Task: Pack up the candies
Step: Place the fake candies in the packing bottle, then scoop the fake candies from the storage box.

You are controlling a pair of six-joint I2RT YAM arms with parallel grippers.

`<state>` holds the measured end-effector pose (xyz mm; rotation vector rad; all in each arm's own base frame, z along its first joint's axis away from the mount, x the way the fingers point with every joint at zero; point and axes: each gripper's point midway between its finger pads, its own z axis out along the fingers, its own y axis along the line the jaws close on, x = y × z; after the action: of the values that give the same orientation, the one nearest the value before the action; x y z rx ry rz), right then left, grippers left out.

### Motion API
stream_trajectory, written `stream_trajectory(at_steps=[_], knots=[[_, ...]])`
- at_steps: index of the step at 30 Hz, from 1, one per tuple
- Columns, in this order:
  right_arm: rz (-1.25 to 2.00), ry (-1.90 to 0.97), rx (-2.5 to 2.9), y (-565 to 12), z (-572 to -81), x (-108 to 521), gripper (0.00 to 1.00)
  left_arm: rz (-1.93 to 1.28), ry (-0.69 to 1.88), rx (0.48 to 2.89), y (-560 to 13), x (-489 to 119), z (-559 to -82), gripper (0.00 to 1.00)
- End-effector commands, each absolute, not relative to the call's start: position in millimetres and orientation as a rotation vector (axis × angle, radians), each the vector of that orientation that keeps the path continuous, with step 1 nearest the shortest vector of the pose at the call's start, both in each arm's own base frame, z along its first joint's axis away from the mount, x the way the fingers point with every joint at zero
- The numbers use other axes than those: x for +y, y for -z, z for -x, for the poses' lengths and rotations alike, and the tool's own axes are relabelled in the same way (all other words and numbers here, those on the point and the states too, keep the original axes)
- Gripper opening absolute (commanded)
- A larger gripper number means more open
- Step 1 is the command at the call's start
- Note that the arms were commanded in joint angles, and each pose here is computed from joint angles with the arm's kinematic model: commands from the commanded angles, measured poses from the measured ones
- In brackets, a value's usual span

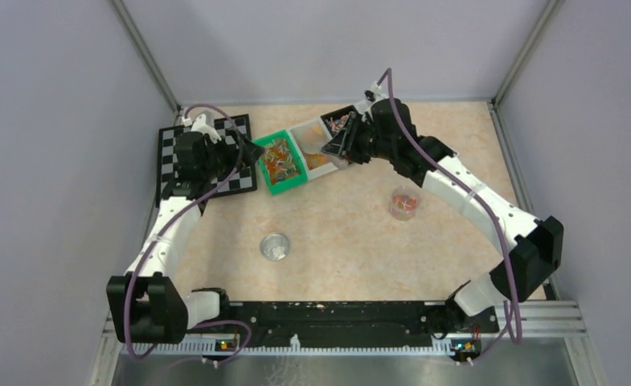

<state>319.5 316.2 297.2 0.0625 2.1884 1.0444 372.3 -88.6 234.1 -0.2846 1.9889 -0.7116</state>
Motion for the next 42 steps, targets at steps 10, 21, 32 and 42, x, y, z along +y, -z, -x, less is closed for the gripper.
stream_trajectory(at_steps=[10,21,32,42], knots=[[-0.102,-0.893,2.512,-265,-330,380,0.00,0.519,0.676,2.095,-183,-50,-441,0.76],[-0.102,-0.774,2.620,-238,-337,397,0.00,0.495,0.758,2.206,-140,-54,-464,0.62],[-0.075,-0.795,2.670,-223,-335,406,0.00,0.465,0.858,2.229,-123,-66,-466,0.57],[-0.069,-0.794,2.684,-213,-337,416,0.00,0.471,0.905,2.248,-114,-72,-463,0.51]])
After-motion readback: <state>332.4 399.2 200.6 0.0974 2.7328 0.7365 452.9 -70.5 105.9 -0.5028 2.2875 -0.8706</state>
